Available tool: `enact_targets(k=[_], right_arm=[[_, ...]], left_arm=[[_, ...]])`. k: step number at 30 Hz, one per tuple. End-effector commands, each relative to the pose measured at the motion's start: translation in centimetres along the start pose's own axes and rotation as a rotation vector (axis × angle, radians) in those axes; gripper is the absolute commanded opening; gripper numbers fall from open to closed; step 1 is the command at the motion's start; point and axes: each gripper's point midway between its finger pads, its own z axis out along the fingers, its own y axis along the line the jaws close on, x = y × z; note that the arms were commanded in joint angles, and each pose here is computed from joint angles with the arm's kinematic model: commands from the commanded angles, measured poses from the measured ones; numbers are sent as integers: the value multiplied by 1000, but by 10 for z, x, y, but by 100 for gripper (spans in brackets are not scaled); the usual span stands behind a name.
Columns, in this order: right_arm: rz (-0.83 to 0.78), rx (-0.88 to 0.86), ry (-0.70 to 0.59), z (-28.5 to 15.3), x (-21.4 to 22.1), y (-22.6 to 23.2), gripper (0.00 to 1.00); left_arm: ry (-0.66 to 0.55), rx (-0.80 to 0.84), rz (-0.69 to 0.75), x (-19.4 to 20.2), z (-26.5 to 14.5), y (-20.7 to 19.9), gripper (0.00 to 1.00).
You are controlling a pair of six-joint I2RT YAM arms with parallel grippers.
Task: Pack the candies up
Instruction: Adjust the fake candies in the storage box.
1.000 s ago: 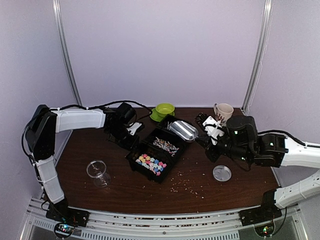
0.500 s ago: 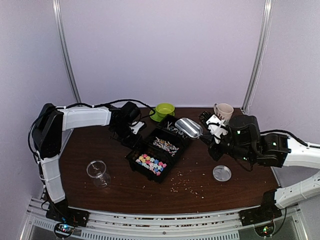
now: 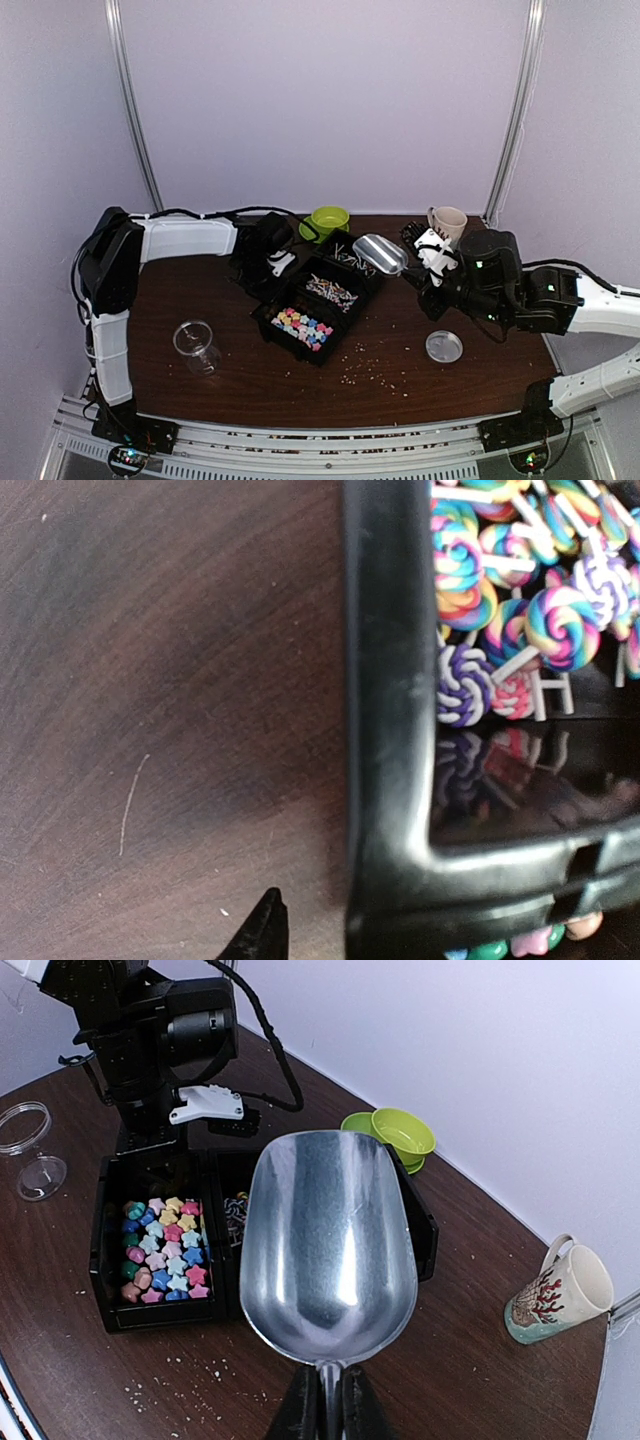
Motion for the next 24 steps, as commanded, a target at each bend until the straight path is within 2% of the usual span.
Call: enact_targets(k=[1, 7, 13, 21, 24], right_arm=[[13, 25, -31, -5, -8, -6, 0], [17, 26, -37, -7, -8, -7, 0], [18, 31, -41, -9, -10, -9, 0], [25, 31, -55, -13, -13, -11, 0], [30, 23, -60, -15, -14, -10, 0]], left_arm=[[16, -61, 18, -1, 6, 6, 29], [20, -44, 11, -2, 9, 2, 21], [25, 21, 1, -3, 10, -9, 0], [-4, 111, -7, -5, 5, -23, 0], [-38, 205, -7, -8, 1, -37, 0]])
